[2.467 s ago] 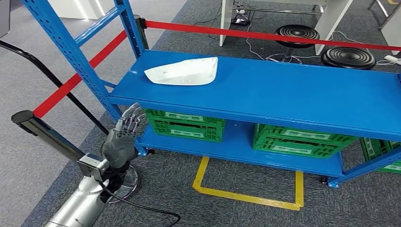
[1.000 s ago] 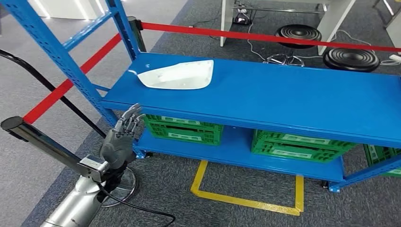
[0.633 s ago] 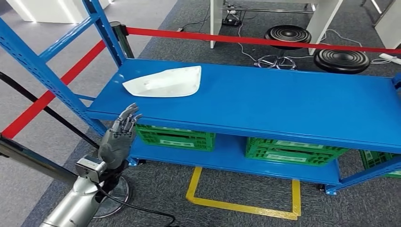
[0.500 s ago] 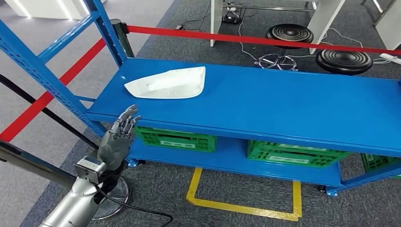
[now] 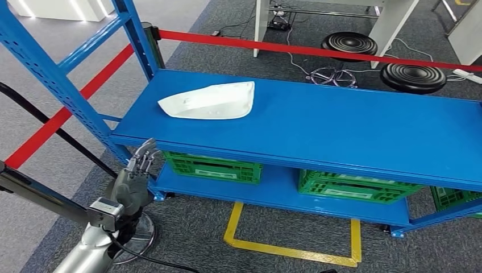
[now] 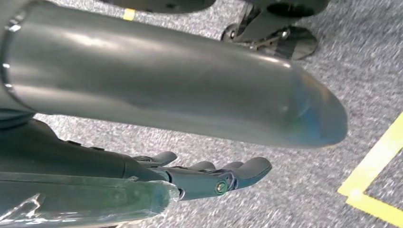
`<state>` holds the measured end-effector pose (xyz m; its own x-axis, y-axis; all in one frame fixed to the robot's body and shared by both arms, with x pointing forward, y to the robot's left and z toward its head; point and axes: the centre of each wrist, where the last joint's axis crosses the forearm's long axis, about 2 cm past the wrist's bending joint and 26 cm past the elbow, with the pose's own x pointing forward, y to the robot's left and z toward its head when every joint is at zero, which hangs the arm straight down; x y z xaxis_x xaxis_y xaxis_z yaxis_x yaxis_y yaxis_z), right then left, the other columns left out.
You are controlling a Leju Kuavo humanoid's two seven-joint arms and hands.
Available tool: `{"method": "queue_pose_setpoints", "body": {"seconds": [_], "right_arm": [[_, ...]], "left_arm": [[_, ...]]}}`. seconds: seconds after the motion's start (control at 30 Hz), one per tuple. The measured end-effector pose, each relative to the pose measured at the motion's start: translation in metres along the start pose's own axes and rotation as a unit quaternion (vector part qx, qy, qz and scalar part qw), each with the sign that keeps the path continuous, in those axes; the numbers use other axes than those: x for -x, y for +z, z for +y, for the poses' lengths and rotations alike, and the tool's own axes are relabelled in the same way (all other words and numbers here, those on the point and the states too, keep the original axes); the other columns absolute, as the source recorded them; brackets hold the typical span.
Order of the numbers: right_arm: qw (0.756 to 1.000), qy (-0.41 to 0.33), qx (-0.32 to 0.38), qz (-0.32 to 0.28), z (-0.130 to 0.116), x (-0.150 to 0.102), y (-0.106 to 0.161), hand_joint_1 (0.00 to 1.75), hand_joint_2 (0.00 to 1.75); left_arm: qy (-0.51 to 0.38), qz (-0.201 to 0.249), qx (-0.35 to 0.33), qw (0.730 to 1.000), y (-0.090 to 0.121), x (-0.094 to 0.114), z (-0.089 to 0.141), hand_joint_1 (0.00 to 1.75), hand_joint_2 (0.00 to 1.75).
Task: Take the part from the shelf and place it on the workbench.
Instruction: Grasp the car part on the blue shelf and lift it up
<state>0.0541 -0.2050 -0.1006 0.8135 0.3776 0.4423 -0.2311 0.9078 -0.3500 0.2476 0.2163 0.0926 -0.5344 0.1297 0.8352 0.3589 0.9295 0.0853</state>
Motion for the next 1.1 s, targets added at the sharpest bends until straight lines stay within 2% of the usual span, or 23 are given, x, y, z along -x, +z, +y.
{"method": "queue_pose_setpoints", "body": {"seconds": [0.07, 0.2, 0.4, 0.77, 0.9, 1.1], "right_arm": [[1.000, -0.009, -0.018, -0.005, 0.0005, -0.0003, -0.0002, 0.00, 0.00], [0.997, -0.023, -0.056, -0.038, 0.0021, -0.0007, -0.0003, 0.00, 1.75], [0.995, -0.029, -0.082, -0.053, 0.0028, -0.0005, -0.0003, 0.00, 1.75], [0.994, -0.028, -0.095, -0.042, 0.0020, -0.0017, -0.0013, 0.00, 1.75], [0.995, -0.015, -0.093, -0.013, 0.0010, 0.0004, -0.0011, 0.00, 0.00], [0.996, -0.001, -0.087, 0.012, 0.0000, 0.0003, -0.0016, 0.00, 0.00]], "left_arm": [[0.001, -0.001, 0.002, 1.000, -0.0004, -0.0006, 0.0003, 0.00, 0.00], [0.004, -0.002, 0.005, 1.000, -0.0007, -0.0009, 0.0005, 0.00, 0.00], [0.006, -0.002, 0.007, 1.000, -0.0006, -0.0010, 0.0022, 0.00, 0.00], [0.007, -0.004, 0.003, 1.000, -0.0014, -0.0013, 0.0046, 0.00, 0.00], [0.012, -0.004, 0.004, 1.000, -0.0014, -0.0013, 0.0032, 0.00, 0.00], [0.014, -0.005, 0.005, 1.000, -0.0026, -0.0014, 0.0029, 0.00, 0.00]]}}
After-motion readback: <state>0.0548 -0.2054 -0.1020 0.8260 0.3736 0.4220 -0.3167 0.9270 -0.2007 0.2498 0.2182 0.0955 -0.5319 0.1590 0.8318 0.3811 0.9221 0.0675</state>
